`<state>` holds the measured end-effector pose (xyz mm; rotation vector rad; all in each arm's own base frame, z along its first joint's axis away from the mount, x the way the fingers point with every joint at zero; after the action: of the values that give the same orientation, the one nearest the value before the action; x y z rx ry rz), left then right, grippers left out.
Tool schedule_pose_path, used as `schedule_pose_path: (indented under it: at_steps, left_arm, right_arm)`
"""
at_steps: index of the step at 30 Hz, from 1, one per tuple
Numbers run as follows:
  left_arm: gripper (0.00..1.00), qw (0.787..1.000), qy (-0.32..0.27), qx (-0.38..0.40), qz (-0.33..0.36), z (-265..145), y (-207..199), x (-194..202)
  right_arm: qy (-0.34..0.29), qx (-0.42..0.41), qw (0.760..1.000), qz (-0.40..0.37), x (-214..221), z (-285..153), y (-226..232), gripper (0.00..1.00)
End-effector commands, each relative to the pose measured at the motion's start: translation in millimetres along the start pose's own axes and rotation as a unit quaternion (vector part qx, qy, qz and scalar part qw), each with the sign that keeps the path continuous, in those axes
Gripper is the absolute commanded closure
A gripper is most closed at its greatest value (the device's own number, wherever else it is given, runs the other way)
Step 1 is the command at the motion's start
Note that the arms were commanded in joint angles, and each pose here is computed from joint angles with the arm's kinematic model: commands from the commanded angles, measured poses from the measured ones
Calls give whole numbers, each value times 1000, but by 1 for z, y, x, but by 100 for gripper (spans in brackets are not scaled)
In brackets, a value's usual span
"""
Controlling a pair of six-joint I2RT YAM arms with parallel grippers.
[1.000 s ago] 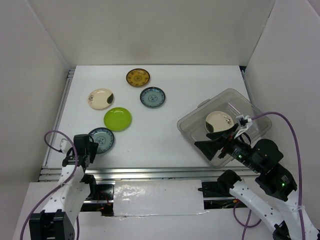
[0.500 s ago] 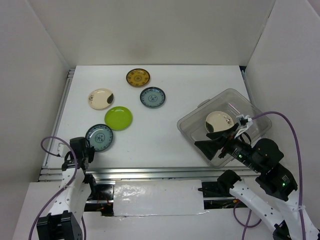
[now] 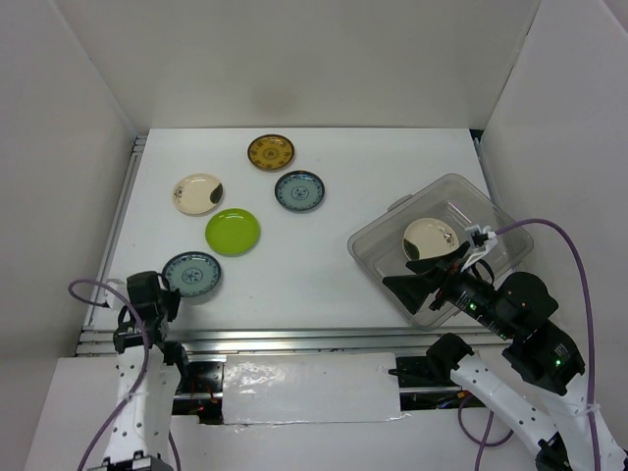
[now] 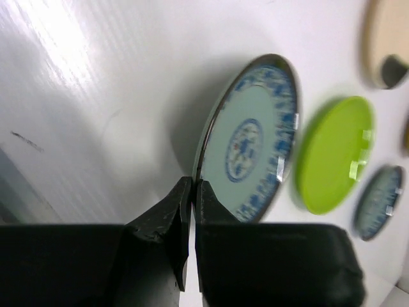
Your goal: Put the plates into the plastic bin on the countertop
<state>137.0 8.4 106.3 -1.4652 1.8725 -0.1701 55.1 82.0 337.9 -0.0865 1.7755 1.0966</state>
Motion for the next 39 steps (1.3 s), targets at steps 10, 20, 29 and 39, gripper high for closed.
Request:
schedule_pose_path:
  at_steps: [10, 20, 29, 39]
  left_arm:
    - [100, 966, -126, 218, 62, -128, -57, -60]
    - [100, 855, 83, 487, 157, -143, -187, -52]
    - [100, 770, 191, 533, 295, -170, -316, 77]
    - [100, 669, 275, 538, 433, -164, -386, 298]
  right_arm:
    - [-45, 18, 999, -2, -20, -15, 10, 0]
    - [-166, 107, 978, 63, -54, -48, 16, 0]
    - [-202, 114, 970, 77, -65, -77, 24, 0]
    - [-223, 127, 963, 77, -66, -115, 27, 0]
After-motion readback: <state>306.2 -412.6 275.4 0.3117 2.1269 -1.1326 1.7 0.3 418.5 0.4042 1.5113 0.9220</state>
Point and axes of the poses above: each gripper's point midway between its finger pads, its own z axis out along the fingers, its own y axis along the line the jaws close on, x = y × z, the point moved 9 cm from there along -z, back along the fingers, and after that the axes turned 8 degrees about z, right-handed, at the moved point
